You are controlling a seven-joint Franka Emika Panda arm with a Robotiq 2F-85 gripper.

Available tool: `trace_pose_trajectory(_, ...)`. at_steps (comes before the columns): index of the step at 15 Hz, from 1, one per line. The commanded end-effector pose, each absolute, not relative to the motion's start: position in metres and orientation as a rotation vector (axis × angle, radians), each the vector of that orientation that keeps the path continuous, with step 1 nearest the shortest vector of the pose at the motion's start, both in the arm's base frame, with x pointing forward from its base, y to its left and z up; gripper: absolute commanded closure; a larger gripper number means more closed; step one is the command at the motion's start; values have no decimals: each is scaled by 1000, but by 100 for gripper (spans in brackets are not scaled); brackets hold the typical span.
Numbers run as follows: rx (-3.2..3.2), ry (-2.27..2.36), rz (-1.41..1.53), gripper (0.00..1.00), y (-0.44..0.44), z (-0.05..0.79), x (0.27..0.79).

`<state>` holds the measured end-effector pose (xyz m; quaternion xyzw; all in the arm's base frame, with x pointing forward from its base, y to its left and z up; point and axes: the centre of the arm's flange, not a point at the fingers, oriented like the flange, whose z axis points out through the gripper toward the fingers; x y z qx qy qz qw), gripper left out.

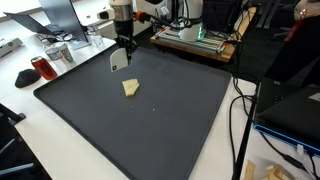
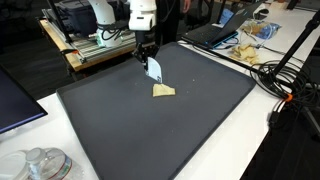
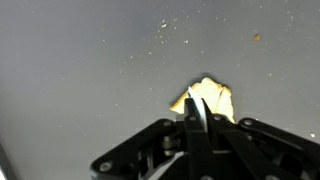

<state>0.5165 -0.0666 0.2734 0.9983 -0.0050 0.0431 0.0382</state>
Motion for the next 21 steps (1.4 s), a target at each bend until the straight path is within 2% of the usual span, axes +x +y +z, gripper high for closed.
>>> trace_pose_trajectory(1, 3047, 95, 28, 99, -42, 303, 533)
trace_pose_trajectory(21, 3055, 62, -14, 99, -46, 211, 556)
